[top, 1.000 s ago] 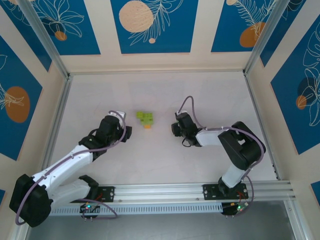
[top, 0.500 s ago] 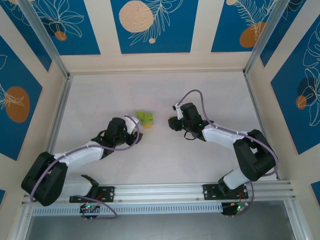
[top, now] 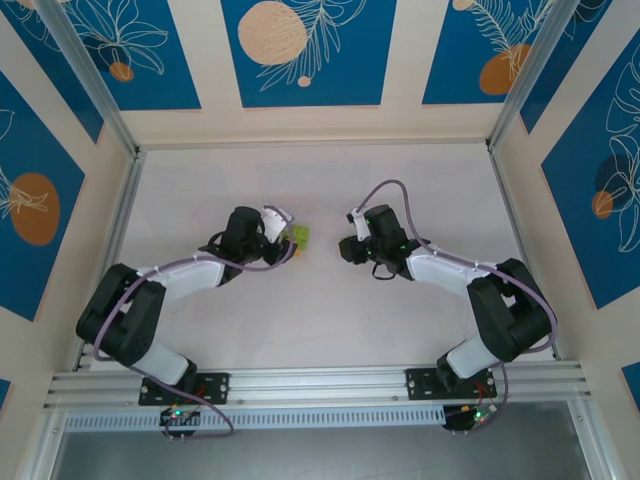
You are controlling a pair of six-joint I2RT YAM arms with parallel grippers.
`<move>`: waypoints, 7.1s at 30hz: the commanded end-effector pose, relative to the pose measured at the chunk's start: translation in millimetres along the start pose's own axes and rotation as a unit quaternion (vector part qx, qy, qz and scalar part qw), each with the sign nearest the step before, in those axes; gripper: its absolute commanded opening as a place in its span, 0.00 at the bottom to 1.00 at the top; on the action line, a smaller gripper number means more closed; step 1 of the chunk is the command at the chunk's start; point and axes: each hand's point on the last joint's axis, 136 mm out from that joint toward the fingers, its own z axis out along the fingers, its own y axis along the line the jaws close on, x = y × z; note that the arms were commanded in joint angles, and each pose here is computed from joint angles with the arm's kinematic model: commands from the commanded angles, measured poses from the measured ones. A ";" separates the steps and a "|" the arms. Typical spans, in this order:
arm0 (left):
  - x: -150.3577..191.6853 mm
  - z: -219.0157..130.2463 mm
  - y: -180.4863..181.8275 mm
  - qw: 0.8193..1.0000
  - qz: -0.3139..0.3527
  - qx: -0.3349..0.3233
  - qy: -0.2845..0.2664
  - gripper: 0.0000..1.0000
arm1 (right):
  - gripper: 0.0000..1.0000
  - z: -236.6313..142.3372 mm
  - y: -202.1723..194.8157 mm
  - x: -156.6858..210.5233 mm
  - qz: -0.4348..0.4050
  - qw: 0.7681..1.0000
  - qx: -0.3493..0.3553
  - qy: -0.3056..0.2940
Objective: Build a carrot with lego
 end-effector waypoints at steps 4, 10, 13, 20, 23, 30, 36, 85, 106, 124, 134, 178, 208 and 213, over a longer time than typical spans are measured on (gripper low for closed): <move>-10.7 11.2 -11.8 0.998 0.019 0.056 0.001 0.56 | 0.26 -4.8 3.3 -9.2 -0.006 1.000 -0.021 -0.005; -0.4 13.3 -10.5 0.998 0.013 0.052 0.012 0.56 | 0.26 -2.8 1.5 -7.5 -0.004 1.000 -0.023 -0.001; 5.5 13.0 -10.0 0.999 0.009 0.049 0.018 0.56 | 0.26 -1.0 2.5 -6.9 -0.002 1.000 -0.026 0.000; 11.1 11.4 -5.4 0.999 -0.002 0.036 0.021 0.56 | 0.26 -0.6 6.6 -7.4 -0.001 0.999 -0.033 -0.001; 10.9 12.0 -0.3 0.999 -0.008 0.030 0.026 0.56 | 0.26 -1.6 7.2 -6.2 -0.003 0.999 -0.033 0.001; 13.1 9.1 10.7 0.999 -0.035 0.018 0.032 0.57 | 0.26 -2.0 10.4 -8.5 0.004 0.999 -0.041 0.000; 13.8 15.1 13.0 0.997 -0.047 0.034 0.045 0.99 | 0.25 0.6 17.8 -14.9 -0.002 0.999 -0.050 -0.001; -17.9 30.7 5.5 0.991 -0.044 0.128 0.019 0.63 | 0.24 8.5 16.5 -0.9 -0.005 0.998 -0.054 0.024; -10.7 -11.0 -33.4 0.976 -0.047 0.212 0.027 0.31 | 0.22 -31.4 52.3 -51.6 -0.065 0.970 -0.230 0.034; -50.2 -107.0 -96.9 0.913 -0.028 0.406 0.039 0.26 | 0.19 -103.6 100.0 -90.6 -0.089 0.892 -0.434 0.089; -50.0 -132.6 -98.1 0.908 -0.017 0.409 0.088 0.27 | 0.18 -118.9 113.5 -81.8 -0.102 0.877 -0.455 0.113; -35.7 -134.9 -113.6 0.876 -0.026 0.455 0.157 0.28 | 0.18 -112.7 169.4 -50.4 -0.160 0.825 -0.502 0.202; -59.4 -152.9 -108.0 0.886 0.020 0.441 0.141 0.30 | 0.18 -129.4 179.9 -21.4 -0.203 0.819 -0.488 0.222; -63.6 -156.0 -106.4 0.889 0.022 0.438 0.134 0.30 | 0.18 -124.3 181.7 -11.5 -0.201 0.815 -0.486 0.243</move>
